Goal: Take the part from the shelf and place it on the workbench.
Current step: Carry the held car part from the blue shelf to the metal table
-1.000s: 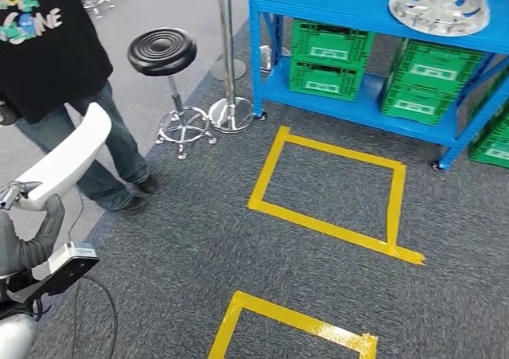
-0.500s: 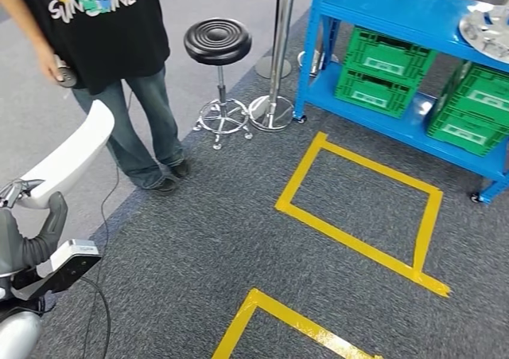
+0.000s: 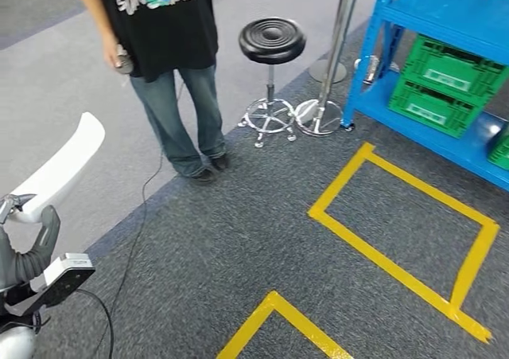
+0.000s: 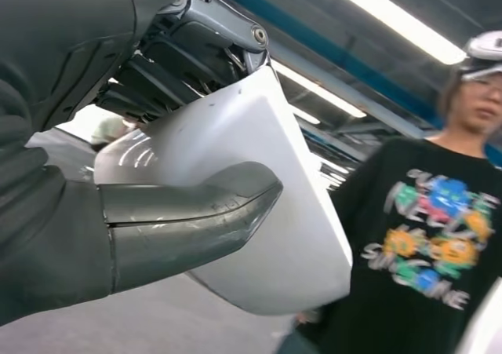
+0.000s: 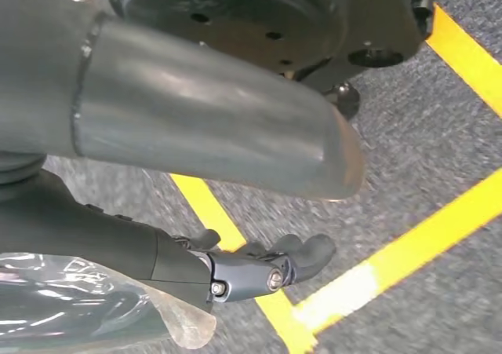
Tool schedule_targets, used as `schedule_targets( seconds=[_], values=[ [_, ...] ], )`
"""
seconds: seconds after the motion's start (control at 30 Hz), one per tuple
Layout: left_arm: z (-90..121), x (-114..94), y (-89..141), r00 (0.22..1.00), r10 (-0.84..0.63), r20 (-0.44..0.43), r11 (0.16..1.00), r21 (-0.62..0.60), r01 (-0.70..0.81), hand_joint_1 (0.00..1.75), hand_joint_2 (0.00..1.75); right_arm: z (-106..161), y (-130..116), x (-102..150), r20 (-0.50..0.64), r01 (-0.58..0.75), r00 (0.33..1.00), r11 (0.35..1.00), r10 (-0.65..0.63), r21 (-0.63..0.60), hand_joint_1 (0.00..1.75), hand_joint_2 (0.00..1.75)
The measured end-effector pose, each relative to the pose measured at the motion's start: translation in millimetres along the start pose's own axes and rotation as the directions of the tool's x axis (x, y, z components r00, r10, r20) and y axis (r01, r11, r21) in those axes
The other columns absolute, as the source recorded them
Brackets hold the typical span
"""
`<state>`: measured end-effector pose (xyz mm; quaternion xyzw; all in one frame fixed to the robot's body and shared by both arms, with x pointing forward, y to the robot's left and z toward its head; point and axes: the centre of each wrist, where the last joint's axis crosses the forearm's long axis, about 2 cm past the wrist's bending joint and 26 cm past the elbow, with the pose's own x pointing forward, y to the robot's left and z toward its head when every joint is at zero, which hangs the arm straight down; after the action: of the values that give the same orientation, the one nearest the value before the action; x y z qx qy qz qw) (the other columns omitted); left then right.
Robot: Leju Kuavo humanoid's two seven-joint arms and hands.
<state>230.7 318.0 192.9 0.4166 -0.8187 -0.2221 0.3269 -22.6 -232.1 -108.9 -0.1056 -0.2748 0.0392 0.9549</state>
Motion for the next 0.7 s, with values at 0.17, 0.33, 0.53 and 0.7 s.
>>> schedule_targets(
  seconds=[0.17, 0.33, 0.53, 0.7],
  values=[
    [1, -2, 1, 1.000, 0.000, 0.002, 1.000, 0.013, 0.000, 1.75, 1.75, -3, 0, 5, 0.047, 0.009, 0.999, 1.000, -0.009, -0.006, 0.00, 0.00],
    [-2, -4, 2, 1.000, 0.012, 0.000, 0.999, 0.034, -0.012, 1.75, 1.75, -8, 0, 13, 0.069, 0.052, 0.996, 0.999, -0.052, 0.008, 0.00, 0.00],
    [-14, -8, 1, 1.000, 0.020, 0.006, 0.999, 0.050, -0.020, 1.75, 1.75, -13, -3, 19, 0.073, 0.059, 0.995, 0.998, -0.061, 0.020, 0.00, 0.00],
    [-16, -8, -1, 1.000, 0.022, 0.007, 0.998, 0.053, -0.022, 1.75, 1.75, -14, -4, 19, 0.074, 0.054, 0.996, 0.998, -0.055, 0.017, 0.00, 0.00]
  ],
)
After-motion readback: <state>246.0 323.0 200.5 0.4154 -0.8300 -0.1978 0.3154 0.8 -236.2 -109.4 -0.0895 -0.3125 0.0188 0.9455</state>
